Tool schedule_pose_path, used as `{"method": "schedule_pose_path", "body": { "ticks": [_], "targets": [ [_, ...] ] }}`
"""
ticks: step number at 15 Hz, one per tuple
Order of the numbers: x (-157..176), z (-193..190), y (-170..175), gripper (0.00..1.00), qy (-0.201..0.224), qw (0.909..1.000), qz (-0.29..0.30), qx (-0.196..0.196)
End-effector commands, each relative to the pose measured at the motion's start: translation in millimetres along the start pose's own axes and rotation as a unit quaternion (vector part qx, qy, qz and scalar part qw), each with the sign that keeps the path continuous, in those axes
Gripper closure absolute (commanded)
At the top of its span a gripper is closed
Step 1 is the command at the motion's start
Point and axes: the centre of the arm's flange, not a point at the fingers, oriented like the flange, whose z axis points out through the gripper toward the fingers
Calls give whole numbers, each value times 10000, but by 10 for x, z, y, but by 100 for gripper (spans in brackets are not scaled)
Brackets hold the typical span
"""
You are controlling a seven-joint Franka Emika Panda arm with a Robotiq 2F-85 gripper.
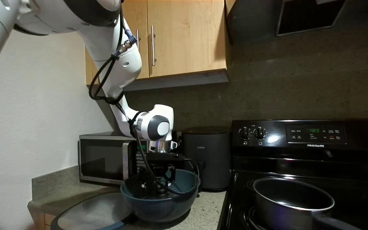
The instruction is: Remove the lid from the bowl and put it on the pan
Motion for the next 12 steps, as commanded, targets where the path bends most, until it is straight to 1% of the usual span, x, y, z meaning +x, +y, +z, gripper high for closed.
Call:
{"method": "schedule_pose_path", "body": {
  "ticks": [1,2,3,4,5,6,7,8,9,12],
  "targets": [
    [80,37,-68,41,-240,9995,62,-208],
    [0,9,-91,10,-311,9986,127,-397],
    [54,-7,-21,26,-144,9997,25,-216],
    [61,-3,-33,25,-192,9994,50,-280],
    [64,3,-45,20,-216,9993,59,-303],
    [63,8,-51,13,-224,9993,60,-304],
    [5,-20,-54,0,-273,9991,120,-305],
    [-74,-55,-56,2,-322,9988,210,-315],
    [-130,-75,-57,0,-356,9986,280,-284],
    [-267,-88,-52,0,-438,9976,500,-174]
  ]
}}
